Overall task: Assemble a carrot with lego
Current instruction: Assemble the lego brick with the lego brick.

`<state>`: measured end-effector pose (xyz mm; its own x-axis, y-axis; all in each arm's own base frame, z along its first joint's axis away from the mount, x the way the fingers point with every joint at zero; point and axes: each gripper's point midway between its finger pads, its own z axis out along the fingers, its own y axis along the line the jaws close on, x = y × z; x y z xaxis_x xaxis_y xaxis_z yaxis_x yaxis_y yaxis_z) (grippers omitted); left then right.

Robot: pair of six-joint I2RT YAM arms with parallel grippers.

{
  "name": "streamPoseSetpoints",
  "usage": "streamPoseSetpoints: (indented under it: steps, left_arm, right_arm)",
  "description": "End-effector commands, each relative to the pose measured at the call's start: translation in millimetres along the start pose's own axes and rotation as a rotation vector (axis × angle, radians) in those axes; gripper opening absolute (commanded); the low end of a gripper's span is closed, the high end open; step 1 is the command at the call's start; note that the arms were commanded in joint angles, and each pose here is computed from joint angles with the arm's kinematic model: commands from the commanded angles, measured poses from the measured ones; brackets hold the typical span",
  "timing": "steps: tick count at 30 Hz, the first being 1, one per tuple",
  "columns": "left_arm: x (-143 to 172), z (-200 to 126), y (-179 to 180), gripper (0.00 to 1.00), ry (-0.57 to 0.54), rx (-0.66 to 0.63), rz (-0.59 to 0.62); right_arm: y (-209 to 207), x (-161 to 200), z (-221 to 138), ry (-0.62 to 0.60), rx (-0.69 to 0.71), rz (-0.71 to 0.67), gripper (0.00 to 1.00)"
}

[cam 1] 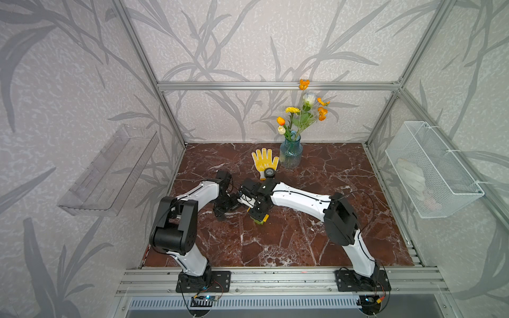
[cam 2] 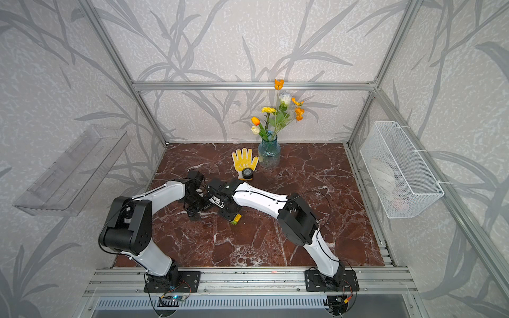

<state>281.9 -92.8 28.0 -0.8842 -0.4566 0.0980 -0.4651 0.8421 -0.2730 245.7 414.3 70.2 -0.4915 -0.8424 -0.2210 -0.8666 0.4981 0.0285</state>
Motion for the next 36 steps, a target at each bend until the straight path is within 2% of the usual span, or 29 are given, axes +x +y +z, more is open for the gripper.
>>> streamPoseSetpoints:
  steps: [1, 4, 21, 36]
  left_arm:
    - [3, -7, 1, 1.00, -0.001, -0.003, 0.016]
    - [3, -7, 1, 1.00, -0.002, -0.003, 0.017]
    - [6, -8, 4, 1.00, 0.000, -0.005, 0.014]
    - [7, -8, 5, 1.00, -0.003, -0.007, 0.014]
  right_arm:
    - [8, 66, 62, 0.294, -0.046, -0.011, 0.32]
    - [-4, 67, 67, 0.282, -0.050, 0.029, 0.29]
    - [-3, 78, 96, 0.304, -0.050, 0.052, 0.29]
    - [-11, 86, 103, 0.350, -0.001, 0.068, 0.29]
